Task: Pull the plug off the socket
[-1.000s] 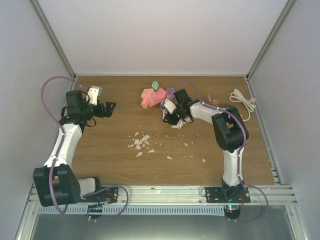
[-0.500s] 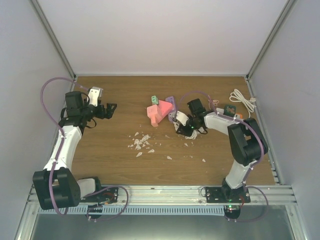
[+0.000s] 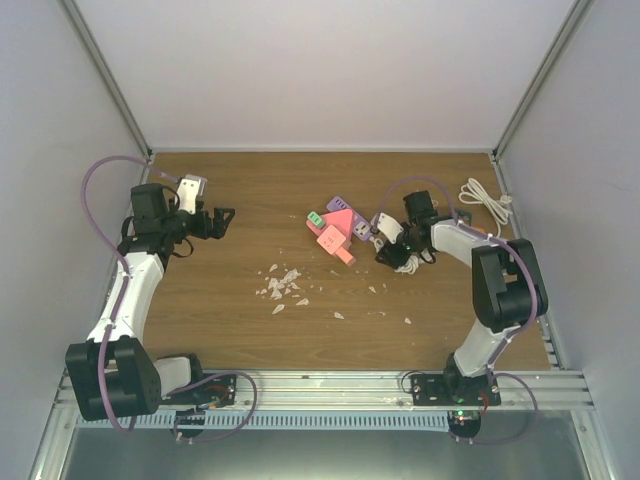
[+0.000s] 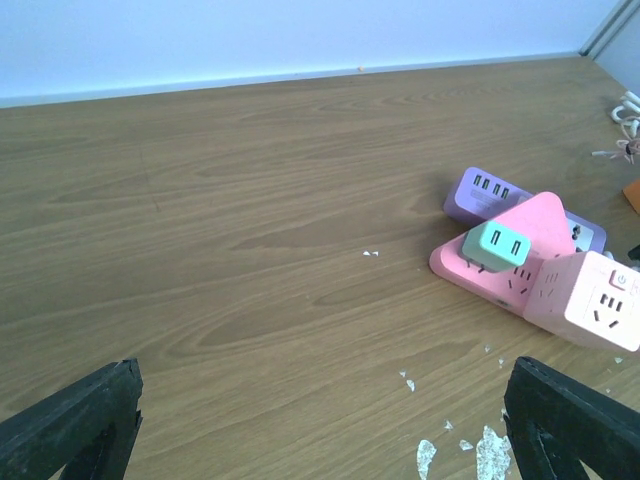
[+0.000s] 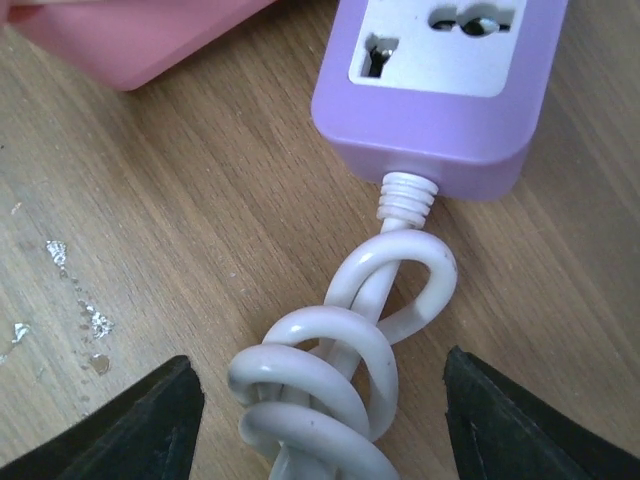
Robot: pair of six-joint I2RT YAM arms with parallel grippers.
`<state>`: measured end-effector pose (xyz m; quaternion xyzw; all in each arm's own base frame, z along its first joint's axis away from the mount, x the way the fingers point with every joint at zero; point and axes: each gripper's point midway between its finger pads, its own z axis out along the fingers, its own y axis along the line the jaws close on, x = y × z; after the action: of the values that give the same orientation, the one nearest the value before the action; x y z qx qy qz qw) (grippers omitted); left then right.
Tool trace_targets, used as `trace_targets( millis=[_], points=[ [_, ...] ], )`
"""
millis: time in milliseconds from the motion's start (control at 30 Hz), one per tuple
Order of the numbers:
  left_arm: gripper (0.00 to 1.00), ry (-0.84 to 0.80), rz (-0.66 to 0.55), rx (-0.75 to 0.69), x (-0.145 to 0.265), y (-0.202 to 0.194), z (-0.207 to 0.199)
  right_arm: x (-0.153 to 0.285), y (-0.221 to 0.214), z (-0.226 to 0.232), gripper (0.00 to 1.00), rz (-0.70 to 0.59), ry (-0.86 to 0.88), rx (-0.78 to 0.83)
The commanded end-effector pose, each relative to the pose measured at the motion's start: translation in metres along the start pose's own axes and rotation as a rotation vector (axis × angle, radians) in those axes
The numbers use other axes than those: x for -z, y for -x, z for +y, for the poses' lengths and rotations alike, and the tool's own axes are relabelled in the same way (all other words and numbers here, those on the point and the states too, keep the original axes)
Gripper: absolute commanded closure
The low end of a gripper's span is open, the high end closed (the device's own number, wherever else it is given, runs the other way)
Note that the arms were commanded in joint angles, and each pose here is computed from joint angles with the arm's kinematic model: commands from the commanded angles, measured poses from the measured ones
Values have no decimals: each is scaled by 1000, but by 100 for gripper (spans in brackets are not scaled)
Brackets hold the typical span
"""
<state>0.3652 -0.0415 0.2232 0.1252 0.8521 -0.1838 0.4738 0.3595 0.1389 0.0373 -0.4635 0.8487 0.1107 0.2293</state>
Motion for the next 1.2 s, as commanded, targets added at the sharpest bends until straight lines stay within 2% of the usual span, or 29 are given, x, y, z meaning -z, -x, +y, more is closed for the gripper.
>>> trace_targets(
  millis=[0,200,300,733,967,1167],
  points=[
    [1,-18,-39,-38,3,9,-7,19,23,-11,28,-65,-63,37],
    [1,-29,-44,-37,2,9,-7,20,45,-15,24,-120,-92,78],
    [1,-31,-42,-34,1,9,-7,10,51,-19,24,-97,-142,97],
    [1,-42,-42,-45,2,8,-10,-31,76,-31,30,-80,-178,123],
    [1,-37,-40,-53,2,7,-9,-48,82,-24,38,-80,-164,147],
    [1,-24,-38,-65,2,7,-7,-51,84,-9,52,-92,-115,159]
  ],
)
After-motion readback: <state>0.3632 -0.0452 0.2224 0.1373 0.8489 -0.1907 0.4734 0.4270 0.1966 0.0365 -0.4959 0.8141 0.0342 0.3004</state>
